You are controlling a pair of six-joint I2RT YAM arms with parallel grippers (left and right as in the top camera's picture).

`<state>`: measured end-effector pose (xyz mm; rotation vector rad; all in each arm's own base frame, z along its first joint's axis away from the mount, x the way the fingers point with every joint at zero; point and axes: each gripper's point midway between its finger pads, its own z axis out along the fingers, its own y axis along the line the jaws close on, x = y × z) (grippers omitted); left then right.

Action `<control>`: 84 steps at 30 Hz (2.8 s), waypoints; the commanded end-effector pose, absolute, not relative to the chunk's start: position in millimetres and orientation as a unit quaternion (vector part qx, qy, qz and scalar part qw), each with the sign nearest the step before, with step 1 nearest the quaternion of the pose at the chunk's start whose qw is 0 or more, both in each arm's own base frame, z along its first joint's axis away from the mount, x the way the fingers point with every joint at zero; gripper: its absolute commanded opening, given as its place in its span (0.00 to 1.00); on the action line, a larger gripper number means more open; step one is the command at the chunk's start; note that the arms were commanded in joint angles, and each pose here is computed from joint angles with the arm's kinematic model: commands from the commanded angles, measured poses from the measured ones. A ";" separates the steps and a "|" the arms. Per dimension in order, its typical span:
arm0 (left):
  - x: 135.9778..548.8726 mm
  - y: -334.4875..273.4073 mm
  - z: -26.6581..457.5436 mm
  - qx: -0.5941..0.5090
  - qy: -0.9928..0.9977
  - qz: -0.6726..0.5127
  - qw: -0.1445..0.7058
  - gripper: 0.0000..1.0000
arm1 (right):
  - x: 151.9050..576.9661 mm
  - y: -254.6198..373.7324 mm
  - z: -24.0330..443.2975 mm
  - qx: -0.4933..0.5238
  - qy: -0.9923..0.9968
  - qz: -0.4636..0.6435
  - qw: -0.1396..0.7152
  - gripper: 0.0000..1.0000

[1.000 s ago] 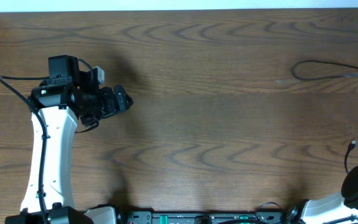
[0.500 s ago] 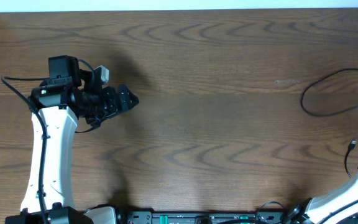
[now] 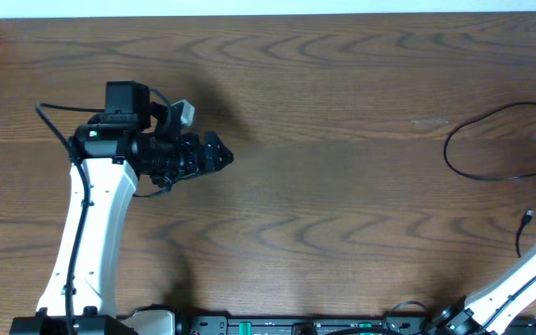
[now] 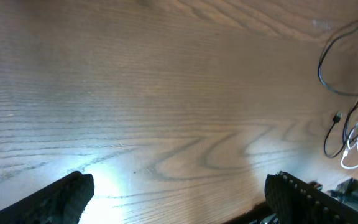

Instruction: Untangle cables

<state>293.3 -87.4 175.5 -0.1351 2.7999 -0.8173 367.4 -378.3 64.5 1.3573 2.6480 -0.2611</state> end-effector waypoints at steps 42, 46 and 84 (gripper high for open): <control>284.2 -122.7 182.8 0.010 0.945 -0.309 0.103 0.94 | 373.5 -437.9 185.5 0.535 0.796 0.035 0.282 0.01; 283.6 -122.7 182.6 0.010 0.946 -0.309 0.102 0.94 | 395.6 -420.6 173.3 0.512 0.818 0.002 0.262 0.02; 279.9 -114.9 176.5 0.028 0.954 -0.282 0.101 0.94 | 456.9 -326.3 128.8 0.388 0.903 -0.003 0.185 0.99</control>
